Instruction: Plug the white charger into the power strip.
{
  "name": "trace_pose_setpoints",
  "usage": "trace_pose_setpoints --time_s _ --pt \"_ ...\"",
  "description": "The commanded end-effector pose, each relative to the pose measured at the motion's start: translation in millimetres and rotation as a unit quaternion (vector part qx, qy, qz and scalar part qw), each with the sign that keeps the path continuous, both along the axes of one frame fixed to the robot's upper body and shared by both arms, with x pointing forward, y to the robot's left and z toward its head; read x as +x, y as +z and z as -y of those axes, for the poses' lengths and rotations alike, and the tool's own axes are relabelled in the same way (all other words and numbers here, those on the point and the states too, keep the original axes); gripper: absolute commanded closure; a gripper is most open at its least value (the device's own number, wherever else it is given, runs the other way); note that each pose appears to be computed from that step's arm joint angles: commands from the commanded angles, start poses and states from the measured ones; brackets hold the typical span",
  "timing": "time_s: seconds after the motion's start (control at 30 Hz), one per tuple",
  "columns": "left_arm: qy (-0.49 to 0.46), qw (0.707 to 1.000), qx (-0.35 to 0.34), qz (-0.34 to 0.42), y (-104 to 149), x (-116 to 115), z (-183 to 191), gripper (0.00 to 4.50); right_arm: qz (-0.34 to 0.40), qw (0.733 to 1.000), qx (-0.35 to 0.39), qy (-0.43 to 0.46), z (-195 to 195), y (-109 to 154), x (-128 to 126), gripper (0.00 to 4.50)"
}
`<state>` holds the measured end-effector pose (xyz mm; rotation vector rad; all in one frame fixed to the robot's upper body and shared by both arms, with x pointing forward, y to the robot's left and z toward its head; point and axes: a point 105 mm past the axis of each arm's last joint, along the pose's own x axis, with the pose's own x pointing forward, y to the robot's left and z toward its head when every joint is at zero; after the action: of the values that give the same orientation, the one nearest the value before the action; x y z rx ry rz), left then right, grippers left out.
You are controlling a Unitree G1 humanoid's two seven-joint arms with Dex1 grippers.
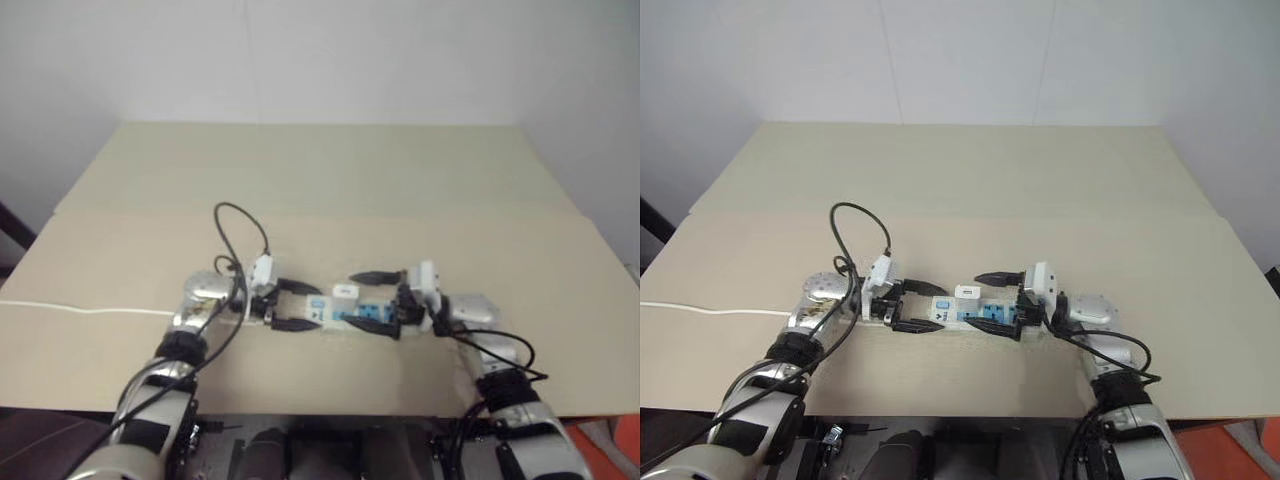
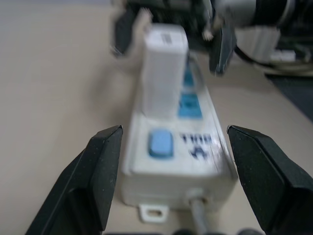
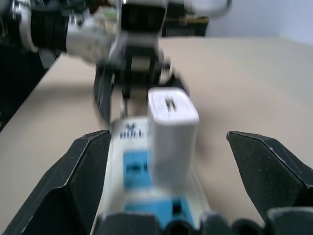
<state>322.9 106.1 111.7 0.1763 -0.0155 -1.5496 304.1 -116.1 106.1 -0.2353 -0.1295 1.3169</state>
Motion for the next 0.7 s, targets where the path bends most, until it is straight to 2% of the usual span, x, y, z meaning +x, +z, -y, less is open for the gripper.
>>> trace_pose_setpoints --time_s 0.03,0.07,0.2,0.43,0.57,0.7 --pt "0.001 1.000 -0.012 0.011 26.4 -7.7 -20.7 0.85 0.039 0.999 -0.005 -0.032 19.0 22.3 -2.0 0.02" --pt "0.011 1.000 -0.008 0.007 29.3 -9.3 -28.8 0.85 0.047 0.998 -0.017 -0.041 27.5 26.0 -3.7 0.02" --pt "0.046 0.999 0.011 0.010 32.8 -12.7 -53.1 0.04 0.058 0.995 -0.051 -0.065 57.5 37.7 -14.9 0.00" --pt "0.064 0.997 0.035 0.012 42.0 -26.0 -79.4 0.01 0.057 0.989 -0.107 -0.086 89.9 53.0 -39.8 0.00" --pt "0.114 0.991 0.047 0.048 42.7 -21.8 -93.2 0.01 0.031 0.984 -0.146 -0.097 103.6 56.3 -48.7 0.00" --pt "0.107 0.992 0.054 0.046 40.7 -25.8 -96.3 0.01 0.018 0.979 -0.170 -0.107 108.2 58.0 -52.4 0.00"
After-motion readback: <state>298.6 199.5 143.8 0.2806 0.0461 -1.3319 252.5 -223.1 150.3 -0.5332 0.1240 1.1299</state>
